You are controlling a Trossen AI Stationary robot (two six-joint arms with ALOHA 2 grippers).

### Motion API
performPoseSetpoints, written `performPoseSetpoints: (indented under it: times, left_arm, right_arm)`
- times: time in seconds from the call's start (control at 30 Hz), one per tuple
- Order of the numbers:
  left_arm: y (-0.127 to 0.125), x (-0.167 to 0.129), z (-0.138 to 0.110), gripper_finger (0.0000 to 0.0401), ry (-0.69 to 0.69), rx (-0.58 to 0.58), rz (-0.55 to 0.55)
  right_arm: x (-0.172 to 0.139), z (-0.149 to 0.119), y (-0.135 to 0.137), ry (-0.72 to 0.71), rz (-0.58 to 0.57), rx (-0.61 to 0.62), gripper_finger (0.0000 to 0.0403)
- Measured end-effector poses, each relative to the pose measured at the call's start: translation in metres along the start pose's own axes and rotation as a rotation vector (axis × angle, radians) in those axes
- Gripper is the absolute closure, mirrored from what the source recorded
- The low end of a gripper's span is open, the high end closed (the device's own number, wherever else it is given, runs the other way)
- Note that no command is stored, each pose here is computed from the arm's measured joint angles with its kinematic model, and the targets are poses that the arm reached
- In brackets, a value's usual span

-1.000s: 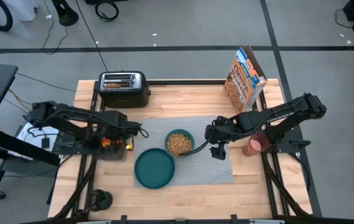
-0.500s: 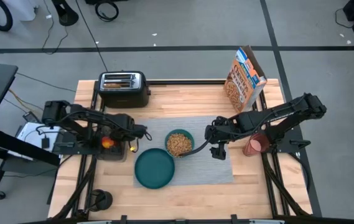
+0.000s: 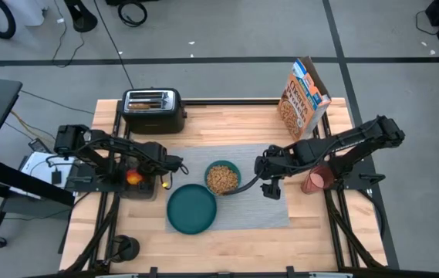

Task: Arrange a breakfast setting
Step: Put the red apple on the mat

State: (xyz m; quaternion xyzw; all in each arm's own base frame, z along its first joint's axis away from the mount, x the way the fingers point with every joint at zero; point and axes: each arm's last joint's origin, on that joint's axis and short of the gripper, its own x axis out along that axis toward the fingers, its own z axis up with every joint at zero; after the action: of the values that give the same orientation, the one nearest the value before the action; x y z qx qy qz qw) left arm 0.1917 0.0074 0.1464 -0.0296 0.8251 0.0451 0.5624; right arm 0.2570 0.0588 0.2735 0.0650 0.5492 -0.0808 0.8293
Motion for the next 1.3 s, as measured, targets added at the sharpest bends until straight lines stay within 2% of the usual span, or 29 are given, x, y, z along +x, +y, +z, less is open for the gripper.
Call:
performPoseSetpoints:
  times: [0.23,0.37,0.5,0.63,0.7,0.77,0.83,0.93,1.07,1.17,1.3]
  left_arm:
    - [0.0,0.005,-0.004,0.0066,0.029,-0.037,0.005]
    - [0.0,0.001,-0.004,0.0068,0.04,-0.048,0.008]
    - [0.002,-0.024,-0.013,0.0068,0.041,-0.052,0.019]
    - [0.004,-0.066,-0.03,0.0068,-0.065,-0.109,0.014]
    - [0.003,-0.089,-0.043,0.0068,-0.171,-0.161,0.019]
    - [0.001,-0.11,-0.056,0.0068,-0.353,-0.224,0.004]
    - [-0.002,-0.126,-0.065,0.0068,-0.572,-0.293,-0.024]
    - [-0.008,-0.141,-0.074,0.0068,-0.972,-0.407,-0.057]
    - [-0.017,-0.131,-0.062,0.0068,-1.351,-0.508,-0.051]
    - [-0.02,-0.106,-0.041,0.0068,-1.472,-0.587,-0.045]
    - [-0.02,-0.075,-0.021,0.0068,-1.546,-0.683,0.042]
  right_arm:
    - [0.0,-0.001,0.001,0.003,0.001,-0.011,0.0014]
    - [-0.001,-0.001,0.001,0.004,0.001,-0.012,0.0014]
    - [-0.008,-0.003,-0.001,-0.009,0.009,-0.011,0.0014]
    - [-0.015,-0.006,-0.004,-0.024,-0.006,-0.01,0.0014]
    - [-0.017,-0.008,-0.006,-0.026,-0.023,-0.004,0.0014]
    - [-0.019,-0.008,-0.007,-0.037,-0.032,0.001,0.0014]
    - [-0.02,-0.008,-0.007,-0.047,-0.045,0.002,0.0014]
    - [-0.02,-0.008,-0.007,-0.052,-0.045,0.003,0.0014]
    - [-0.021,-0.008,-0.006,-0.048,-0.027,0.005,0.0014]
    - [-0.022,-0.009,-0.004,-0.043,-0.007,0.021,0.0014]
    - [-0.023,-0.011,0.0,-0.032,0.023,0.023,0.0014]
